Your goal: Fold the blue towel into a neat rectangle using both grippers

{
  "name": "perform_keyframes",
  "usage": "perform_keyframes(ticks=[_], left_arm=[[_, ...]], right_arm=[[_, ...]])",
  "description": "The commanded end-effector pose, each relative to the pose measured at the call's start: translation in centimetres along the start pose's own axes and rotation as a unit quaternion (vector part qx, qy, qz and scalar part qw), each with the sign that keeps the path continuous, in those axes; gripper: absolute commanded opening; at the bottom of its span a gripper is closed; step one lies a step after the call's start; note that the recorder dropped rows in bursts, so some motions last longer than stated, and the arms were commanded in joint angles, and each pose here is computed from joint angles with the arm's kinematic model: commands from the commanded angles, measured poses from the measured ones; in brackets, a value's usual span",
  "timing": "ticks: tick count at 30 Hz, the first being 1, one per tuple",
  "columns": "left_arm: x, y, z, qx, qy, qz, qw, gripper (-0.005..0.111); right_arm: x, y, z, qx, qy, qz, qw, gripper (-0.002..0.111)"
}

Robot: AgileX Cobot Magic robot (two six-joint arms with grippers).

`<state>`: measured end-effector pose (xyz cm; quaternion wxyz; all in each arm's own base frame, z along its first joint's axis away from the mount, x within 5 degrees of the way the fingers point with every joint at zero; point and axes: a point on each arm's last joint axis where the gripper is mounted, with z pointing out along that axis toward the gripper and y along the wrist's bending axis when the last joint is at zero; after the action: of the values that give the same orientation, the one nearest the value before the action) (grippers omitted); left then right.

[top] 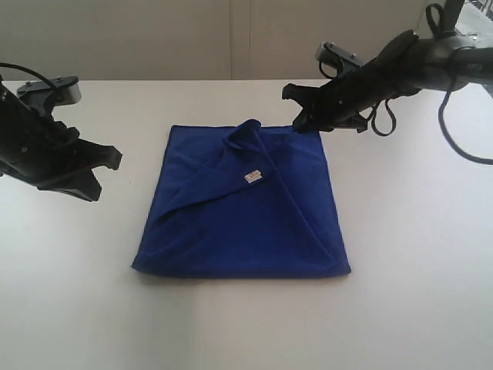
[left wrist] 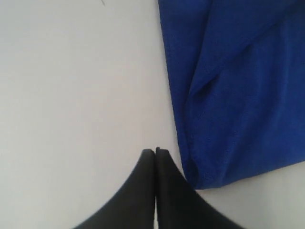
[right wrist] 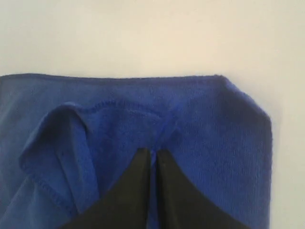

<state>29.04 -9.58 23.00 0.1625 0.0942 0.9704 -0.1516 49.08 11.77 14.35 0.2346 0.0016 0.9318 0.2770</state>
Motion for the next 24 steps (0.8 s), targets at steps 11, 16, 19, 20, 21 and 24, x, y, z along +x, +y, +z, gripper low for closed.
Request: perform_keyframes(ticks=[11, 16, 19, 20, 21, 24], left_arm=[[0.0, 0.2, 0.9, 0.002, 0.001, -0.007, 1.000, 0.000], [0.0, 0.2, 1.0, 0.002, 0.002, -0.007, 1.000, 0.000], [0.0, 0.2, 1.0, 0.002, 0.002, -0.007, 1.000, 0.000], [0.0, 0.2, 1.0, 0.002, 0.002, -0.007, 1.000, 0.000], [0.0, 0.2, 1.0, 0.002, 0.002, -0.007, 1.000, 0.000], [0.0, 0.2, 1.0, 0.002, 0.002, -0.007, 1.000, 0.000]], right_arm=[[0.6, 0.1, 2.8, -0.013, 0.006, 0.007, 1.000, 0.026], [0.9, 0.5, 3.2, -0.015, 0.006, 0.007, 1.000, 0.026], [0.9, 0.4, 3.2, -0.015, 0.005, 0.007, 1.000, 0.023], [0.8, 0.4, 3.2, -0.014, 0.004, 0.007, 1.000, 0.020], [0.8, 0.4, 3.2, -0.013, 0.002, 0.007, 1.000, 0.015], [0.6, 0.3, 3.2, -0.009, -0.007, 0.007, 1.000, 0.000]])
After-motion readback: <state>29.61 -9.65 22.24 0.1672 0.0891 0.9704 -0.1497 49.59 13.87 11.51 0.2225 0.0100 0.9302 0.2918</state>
